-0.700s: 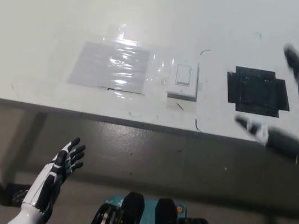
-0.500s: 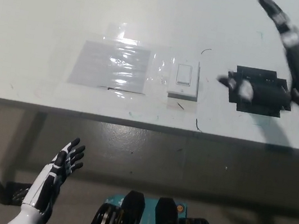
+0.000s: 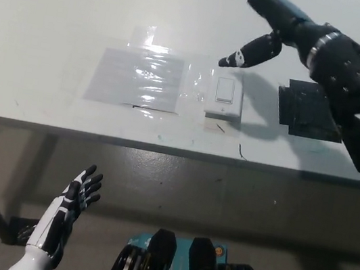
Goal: A white switch is kept at the centre of the table close to the robot and the robot uses its right hand to press it to turn it on
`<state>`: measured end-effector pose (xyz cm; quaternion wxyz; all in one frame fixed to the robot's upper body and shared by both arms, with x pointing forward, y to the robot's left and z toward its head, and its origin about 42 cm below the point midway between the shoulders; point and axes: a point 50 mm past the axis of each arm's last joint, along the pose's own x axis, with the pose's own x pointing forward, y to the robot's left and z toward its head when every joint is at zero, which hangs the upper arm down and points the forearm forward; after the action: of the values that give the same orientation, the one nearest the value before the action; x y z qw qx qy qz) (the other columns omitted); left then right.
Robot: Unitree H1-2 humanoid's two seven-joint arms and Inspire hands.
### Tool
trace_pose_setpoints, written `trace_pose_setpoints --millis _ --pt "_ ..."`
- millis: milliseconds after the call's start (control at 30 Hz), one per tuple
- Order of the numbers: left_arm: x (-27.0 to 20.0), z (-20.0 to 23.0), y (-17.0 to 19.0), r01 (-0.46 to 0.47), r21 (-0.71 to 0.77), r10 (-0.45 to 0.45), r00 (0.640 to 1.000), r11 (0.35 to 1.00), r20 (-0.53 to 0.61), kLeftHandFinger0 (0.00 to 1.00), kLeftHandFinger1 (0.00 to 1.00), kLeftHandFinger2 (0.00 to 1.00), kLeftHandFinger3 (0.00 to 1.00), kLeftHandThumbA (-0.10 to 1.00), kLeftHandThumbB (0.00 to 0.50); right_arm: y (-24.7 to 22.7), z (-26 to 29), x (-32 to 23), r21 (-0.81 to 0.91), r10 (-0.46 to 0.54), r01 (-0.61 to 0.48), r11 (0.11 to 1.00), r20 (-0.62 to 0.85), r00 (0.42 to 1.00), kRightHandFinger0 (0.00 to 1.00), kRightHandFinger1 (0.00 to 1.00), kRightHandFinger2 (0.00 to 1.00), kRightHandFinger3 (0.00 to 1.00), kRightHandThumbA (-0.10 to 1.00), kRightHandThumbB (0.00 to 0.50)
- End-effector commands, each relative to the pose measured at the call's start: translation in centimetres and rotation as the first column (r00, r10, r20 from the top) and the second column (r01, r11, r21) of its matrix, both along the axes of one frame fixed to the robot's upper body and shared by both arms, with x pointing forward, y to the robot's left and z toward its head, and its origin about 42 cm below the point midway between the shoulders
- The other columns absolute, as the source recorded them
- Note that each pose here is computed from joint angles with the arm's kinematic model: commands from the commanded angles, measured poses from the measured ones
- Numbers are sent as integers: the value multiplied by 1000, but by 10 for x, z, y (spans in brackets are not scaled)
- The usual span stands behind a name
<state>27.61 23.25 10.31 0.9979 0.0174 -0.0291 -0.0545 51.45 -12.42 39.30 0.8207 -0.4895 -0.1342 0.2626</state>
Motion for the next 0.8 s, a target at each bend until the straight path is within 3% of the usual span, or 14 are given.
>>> trace_pose_setpoints --millis 0,367,767 --pt "4 16 -1 22 -5 -22 996 1000 90 1000 1000 1000 1000 1000 48 1 19 12 -132 -26 25 991 -7 1000 1000 1000 1000 1000 905 234" --pt "3 17 -2 22 3 -22 996 1000 88 1000 1000 1000 1000 1000 23 13 -26 17 -350 -56 42 936 -29 998 1000 1000 1000 1000 993 266" --pt "4 17 -2 21 2 -21 996 1000 91 1000 1000 1000 1000 1000 32 38 -68 12 -457 -30 -19 889 -99 995 1000 1000 1000 1000 991 236"
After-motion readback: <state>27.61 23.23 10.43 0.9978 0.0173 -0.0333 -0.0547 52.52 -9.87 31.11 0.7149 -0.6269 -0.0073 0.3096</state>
